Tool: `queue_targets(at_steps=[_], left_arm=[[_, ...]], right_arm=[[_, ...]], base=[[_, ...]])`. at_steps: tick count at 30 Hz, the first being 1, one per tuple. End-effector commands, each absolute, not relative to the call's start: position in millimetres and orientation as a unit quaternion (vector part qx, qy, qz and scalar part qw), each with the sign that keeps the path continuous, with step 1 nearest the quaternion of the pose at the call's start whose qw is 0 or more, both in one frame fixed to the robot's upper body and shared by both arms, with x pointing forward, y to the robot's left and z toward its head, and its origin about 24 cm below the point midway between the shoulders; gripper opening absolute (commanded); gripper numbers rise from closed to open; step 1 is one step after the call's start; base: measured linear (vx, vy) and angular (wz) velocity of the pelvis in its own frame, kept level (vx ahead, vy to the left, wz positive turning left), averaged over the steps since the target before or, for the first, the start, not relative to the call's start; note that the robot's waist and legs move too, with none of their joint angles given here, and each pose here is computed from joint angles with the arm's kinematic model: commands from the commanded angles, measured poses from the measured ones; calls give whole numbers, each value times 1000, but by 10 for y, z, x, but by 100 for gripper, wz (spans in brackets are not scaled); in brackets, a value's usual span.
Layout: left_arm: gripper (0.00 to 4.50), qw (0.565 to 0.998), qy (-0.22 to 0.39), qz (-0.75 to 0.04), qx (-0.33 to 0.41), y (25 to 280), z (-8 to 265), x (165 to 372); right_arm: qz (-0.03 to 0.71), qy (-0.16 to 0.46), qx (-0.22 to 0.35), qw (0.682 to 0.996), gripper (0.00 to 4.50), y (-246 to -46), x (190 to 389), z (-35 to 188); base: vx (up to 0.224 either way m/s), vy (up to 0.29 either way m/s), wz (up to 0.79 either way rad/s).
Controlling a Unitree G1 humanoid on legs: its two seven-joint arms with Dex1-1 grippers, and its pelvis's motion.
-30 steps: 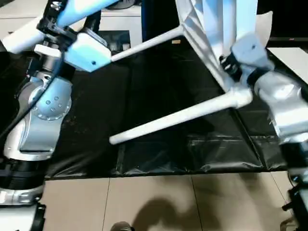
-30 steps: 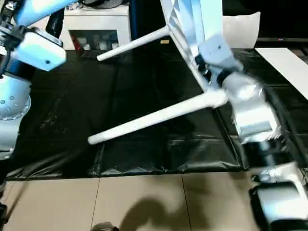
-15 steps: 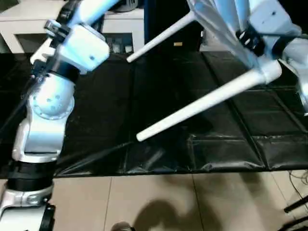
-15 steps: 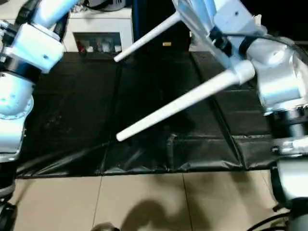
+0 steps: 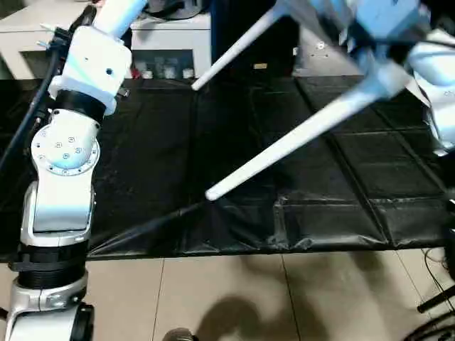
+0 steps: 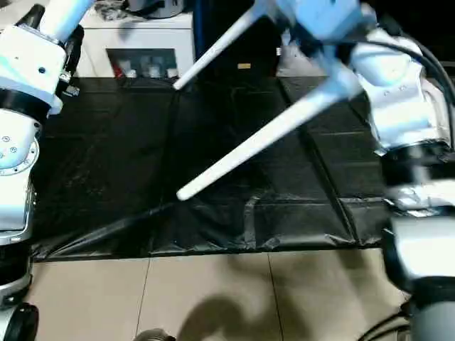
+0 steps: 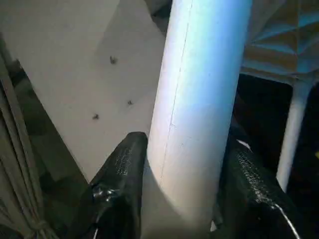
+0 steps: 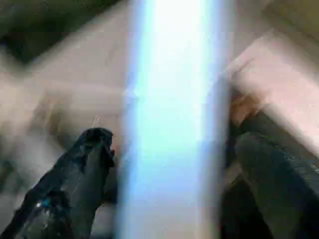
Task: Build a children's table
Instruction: Flip table
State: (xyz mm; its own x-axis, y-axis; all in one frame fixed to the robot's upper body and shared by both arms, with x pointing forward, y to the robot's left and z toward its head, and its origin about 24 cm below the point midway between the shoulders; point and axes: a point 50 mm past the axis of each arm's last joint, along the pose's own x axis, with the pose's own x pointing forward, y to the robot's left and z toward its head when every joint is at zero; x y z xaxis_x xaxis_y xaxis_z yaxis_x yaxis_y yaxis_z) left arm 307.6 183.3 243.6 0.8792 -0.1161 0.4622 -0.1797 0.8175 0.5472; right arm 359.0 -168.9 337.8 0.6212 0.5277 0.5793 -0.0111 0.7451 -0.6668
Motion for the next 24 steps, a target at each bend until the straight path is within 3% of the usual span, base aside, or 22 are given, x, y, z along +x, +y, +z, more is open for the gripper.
queue_targets(at_steps=[1, 4, 6, 11, 15, 17, 24], left_arm=[[178, 943, -194, -15, 269, 1802, 2244, 3146], [177, 945, -181, -4, 271, 1843, 2201, 3145], [170, 949, -170, 5, 267, 1883, 2157, 3150], [164, 955, -142, 22, 258, 1993, 2067, 3153], [162, 954, -144, 17, 264, 1990, 2097, 3160], [161, 954, -139, 12, 265, 1975, 2086, 3177], [159, 958, -119, 25, 261, 2040, 2012, 3156]], right_arm=[[128, -490, -247, 826, 446, -1848, 3391, 3683], [173, -530, -164, 814, 450, -1852, 3239, 3756], [229, -528, -122, 809, 450, -1794, 3164, 3688], [266, -526, -65, 806, 450, -1725, 3045, 3453], [255, -535, -100, 799, 450, -1736, 2979, 3427], [253, -517, -165, 801, 450, -1735, 2968, 3435], [338, -472, -157, 799, 450, -1581, 2929, 3286]], base=[[0, 0, 0], [0, 0, 0], [0, 0, 0], [0, 0, 0], [0, 0, 0], [-57, -7, -2], [-16, -2, 0]])
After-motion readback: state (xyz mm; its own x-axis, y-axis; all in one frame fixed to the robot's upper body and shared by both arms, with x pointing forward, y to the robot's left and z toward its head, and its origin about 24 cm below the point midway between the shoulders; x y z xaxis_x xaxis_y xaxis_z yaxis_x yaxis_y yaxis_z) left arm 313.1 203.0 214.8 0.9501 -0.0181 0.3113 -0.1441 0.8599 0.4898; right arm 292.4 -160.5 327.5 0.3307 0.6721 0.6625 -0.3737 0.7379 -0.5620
